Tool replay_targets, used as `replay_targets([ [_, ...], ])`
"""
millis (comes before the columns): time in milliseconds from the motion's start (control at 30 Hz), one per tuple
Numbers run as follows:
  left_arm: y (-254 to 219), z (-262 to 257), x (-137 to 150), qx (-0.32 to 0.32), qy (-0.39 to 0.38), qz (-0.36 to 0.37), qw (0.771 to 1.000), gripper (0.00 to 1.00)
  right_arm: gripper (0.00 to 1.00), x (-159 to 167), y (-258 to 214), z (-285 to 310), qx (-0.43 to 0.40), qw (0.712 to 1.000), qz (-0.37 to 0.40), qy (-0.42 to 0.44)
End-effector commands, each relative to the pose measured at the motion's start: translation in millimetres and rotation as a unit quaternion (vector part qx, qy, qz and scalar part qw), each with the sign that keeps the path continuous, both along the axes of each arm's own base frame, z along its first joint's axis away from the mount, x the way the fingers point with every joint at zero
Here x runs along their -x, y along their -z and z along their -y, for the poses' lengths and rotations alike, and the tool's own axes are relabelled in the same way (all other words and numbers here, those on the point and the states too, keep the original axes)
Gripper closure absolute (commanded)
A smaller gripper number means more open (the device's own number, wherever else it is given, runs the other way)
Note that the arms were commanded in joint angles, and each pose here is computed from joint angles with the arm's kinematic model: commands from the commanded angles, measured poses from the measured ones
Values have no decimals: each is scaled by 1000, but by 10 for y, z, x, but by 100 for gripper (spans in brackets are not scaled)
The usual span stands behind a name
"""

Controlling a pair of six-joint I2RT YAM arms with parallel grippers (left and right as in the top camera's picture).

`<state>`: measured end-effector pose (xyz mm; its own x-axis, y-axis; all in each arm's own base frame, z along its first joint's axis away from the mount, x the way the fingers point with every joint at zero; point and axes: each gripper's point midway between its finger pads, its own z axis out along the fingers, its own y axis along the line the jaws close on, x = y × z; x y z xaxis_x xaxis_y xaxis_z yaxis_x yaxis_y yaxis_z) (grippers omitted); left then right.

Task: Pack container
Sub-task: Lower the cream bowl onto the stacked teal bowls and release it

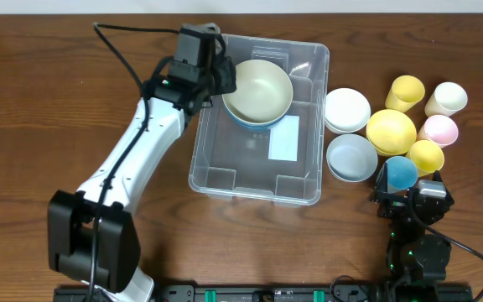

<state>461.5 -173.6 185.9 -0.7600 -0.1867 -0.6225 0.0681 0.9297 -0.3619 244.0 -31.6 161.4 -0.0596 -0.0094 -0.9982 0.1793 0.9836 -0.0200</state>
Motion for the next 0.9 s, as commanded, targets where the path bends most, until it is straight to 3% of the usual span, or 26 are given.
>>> replay_targets([
  [0,-549,-417,-80,-13,-62,58,996,56,1,1,-1,-17,-6,1000,2,-3],
  [333,-584,-2172,167,-108,-270,16,957,55,1,1,-1,-17,-6,1000,2,-3],
  [533,-460,-3074,486,-114,-365,-33,923,43,1,1,0,-17,-6,1000,2,-3],
  [700,-421,-3455,678,-113,-408,-50,904,31,1,1,-1,-17,-6,1000,2,-3],
  [867,-399,-3510,730,-113,-415,-58,901,22,1,1,-1,-17,-6,1000,2,-3],
])
